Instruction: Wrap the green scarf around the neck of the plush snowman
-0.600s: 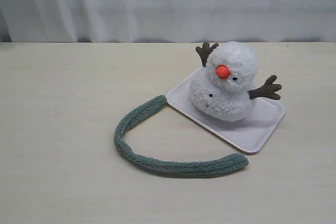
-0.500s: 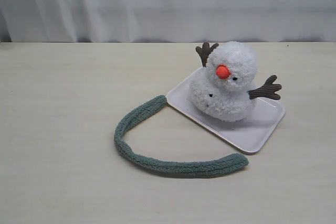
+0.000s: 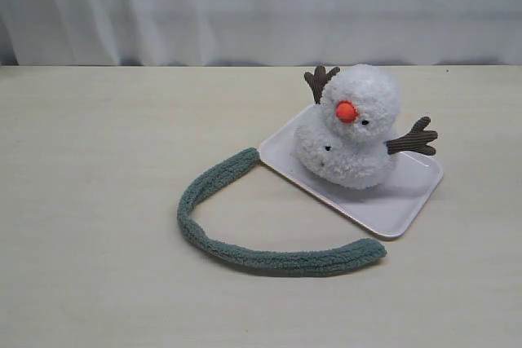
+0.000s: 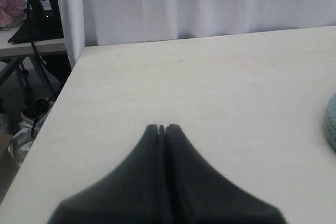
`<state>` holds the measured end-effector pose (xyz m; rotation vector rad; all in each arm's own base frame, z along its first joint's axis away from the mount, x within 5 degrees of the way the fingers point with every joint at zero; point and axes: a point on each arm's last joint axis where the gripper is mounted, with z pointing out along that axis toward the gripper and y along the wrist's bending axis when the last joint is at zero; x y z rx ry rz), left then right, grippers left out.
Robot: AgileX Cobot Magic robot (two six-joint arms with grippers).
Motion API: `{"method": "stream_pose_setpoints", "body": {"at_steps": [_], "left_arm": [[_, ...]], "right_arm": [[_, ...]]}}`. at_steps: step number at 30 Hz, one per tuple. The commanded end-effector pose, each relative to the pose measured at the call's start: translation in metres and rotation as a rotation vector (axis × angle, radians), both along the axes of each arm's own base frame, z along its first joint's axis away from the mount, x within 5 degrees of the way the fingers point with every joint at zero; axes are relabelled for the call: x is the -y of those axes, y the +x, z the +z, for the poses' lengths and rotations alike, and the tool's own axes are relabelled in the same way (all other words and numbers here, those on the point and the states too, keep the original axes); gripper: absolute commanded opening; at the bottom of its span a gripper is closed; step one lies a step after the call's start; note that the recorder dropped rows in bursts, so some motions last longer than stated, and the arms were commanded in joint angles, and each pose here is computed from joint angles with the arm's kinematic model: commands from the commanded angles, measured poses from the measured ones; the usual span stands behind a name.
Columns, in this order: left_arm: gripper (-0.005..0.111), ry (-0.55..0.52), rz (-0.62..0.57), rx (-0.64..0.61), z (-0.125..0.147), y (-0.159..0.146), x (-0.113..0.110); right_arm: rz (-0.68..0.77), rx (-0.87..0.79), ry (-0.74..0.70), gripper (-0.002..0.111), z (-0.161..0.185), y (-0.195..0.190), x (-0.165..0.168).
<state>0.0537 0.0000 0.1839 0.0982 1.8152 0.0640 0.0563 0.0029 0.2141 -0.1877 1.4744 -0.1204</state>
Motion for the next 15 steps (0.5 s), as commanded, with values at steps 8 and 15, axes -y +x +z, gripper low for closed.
{"method": "stream_pose_setpoints", "body": {"at_steps": [8, 15], "left_arm": [[0.000, 0.005, 0.003, 0.012, 0.000, 0.000, 0.000], [0.000, 0.005, 0.003, 0.012, 0.000, 0.000, 0.000]], "right_arm": [[0.227, 0.494, 0.477, 0.004, 0.047, -0.018, -0.004], [0.079, 0.121, 0.560, 0.063, 0.098, -0.012, 0.002]]}}
